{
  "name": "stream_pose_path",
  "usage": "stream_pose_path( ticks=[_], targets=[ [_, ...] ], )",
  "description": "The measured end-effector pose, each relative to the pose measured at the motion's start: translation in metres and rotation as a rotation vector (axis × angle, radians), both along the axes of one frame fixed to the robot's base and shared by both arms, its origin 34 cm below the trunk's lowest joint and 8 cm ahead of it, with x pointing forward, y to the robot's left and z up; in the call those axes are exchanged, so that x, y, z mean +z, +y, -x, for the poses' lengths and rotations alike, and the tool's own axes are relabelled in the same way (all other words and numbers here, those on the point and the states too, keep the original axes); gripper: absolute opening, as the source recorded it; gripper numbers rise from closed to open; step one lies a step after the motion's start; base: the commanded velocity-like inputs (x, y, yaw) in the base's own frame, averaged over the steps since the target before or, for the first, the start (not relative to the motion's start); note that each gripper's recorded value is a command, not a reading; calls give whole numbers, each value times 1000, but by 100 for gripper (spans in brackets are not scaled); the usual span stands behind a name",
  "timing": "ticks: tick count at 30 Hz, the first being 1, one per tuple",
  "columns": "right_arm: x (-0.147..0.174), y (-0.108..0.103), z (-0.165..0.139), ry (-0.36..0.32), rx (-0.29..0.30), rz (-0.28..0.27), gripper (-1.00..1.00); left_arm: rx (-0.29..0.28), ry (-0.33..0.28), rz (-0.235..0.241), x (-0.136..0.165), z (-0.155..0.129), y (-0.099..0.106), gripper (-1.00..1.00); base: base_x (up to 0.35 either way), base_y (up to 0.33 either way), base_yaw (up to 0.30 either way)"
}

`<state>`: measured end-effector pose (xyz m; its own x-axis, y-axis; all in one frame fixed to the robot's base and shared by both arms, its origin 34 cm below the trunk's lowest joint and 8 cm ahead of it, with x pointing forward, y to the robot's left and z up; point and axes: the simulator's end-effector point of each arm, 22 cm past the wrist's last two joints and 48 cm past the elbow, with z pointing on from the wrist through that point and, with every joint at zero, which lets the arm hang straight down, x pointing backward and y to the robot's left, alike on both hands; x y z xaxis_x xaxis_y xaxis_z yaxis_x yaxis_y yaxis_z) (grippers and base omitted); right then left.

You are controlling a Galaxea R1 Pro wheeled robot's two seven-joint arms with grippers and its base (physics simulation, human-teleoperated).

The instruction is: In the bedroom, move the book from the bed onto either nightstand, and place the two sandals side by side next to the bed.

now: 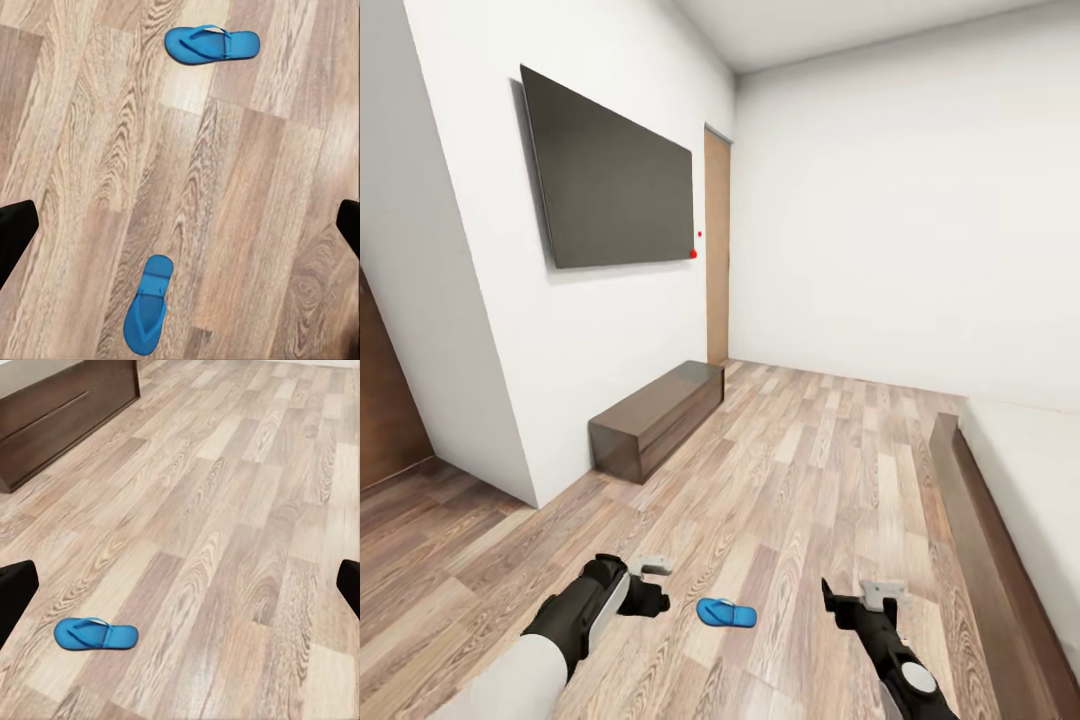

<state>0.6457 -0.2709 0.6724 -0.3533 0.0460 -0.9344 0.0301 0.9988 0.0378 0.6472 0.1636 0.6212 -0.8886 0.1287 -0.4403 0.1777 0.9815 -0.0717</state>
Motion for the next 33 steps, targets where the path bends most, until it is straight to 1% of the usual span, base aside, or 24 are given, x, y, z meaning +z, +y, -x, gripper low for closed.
stream_pose_path(
  ticks=[2,5,9,16,25,26,27,33],
  targets=[
    [11,1,-18,-3,5,-3,100,16,7,15,-2,-5,1,100,0,0,0],
    [17,3,-33,5,10,-7,100,29,10,18,-7,-8,5,100,0,0,0],
    [14,6,-39,17,18,-7,100,38,14,15,-15,-8,9,100,0,0,0],
    [9,21,-43,8,55,4,100,35,22,8,-30,-5,10,100,0,0,0],
    [-1,28,-43,-13,74,-1,100,24,24,2,-48,-1,7,100,0,0,0],
    [11,30,-47,-43,80,-6,100,24,27,2,-51,0,8,100,0,0,0],
    [12,31,-47,-49,81,-7,100,24,28,1,-53,0,8,100,0,0,0],
    [4,31,-47,-60,81,-8,100,25,29,-1,-65,2,10,100,0,0,0]
  ],
)
